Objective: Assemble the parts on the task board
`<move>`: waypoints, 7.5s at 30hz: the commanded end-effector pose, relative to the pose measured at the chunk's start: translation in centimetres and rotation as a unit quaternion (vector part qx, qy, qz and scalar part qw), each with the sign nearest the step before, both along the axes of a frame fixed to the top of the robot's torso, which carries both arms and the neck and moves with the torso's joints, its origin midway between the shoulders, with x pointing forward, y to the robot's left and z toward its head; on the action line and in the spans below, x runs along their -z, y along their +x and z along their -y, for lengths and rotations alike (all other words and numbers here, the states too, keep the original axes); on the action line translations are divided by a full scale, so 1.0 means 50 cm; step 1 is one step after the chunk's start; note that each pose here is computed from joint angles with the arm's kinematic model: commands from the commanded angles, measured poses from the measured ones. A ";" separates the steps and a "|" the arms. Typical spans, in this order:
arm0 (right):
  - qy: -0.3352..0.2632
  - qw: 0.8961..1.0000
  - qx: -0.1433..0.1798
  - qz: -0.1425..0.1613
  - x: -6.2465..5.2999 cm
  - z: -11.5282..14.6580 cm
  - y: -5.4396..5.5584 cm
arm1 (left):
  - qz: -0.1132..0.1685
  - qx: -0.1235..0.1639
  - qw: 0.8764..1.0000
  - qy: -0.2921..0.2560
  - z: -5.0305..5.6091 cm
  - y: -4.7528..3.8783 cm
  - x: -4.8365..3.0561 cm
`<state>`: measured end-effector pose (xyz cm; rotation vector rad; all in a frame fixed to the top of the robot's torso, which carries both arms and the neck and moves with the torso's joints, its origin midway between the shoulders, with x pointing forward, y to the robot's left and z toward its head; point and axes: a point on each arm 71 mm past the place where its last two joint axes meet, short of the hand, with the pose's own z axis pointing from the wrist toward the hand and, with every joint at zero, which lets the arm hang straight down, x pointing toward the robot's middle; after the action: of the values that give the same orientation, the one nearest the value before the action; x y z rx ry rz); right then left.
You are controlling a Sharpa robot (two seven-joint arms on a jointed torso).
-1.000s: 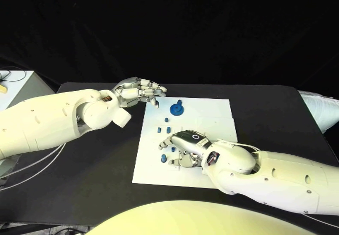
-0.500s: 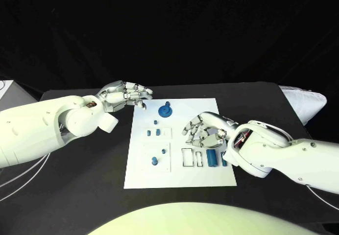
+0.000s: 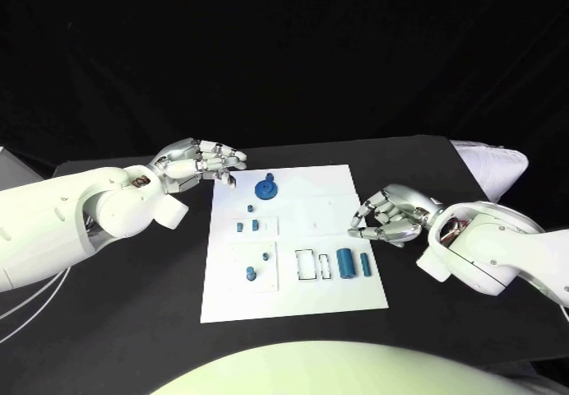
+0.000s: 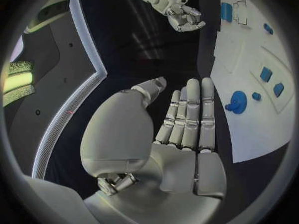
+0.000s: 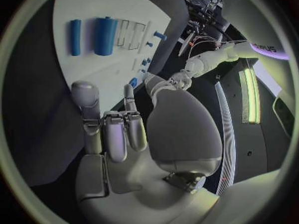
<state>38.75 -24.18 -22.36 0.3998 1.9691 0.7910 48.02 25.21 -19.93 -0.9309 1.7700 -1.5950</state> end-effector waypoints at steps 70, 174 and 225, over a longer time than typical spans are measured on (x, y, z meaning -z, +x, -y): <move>-0.177 0.983 -0.022 -0.041 0.121 -0.079 -0.023 | 0.005 0.026 1.000 -0.004 0.013 -0.011 -0.003; -0.065 0.994 -0.085 0.026 0.070 -0.168 -0.042 | -0.009 0.026 1.000 -0.004 0.009 -0.009 0.002; -0.081 0.992 -0.094 0.023 0.084 -0.158 -0.047 | -0.010 0.028 1.000 -0.004 0.009 -0.009 0.002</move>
<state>36.36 -16.17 -26.41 0.1032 2.0285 0.7741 47.66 24.97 -20.12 -0.9193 1.8140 -1.6056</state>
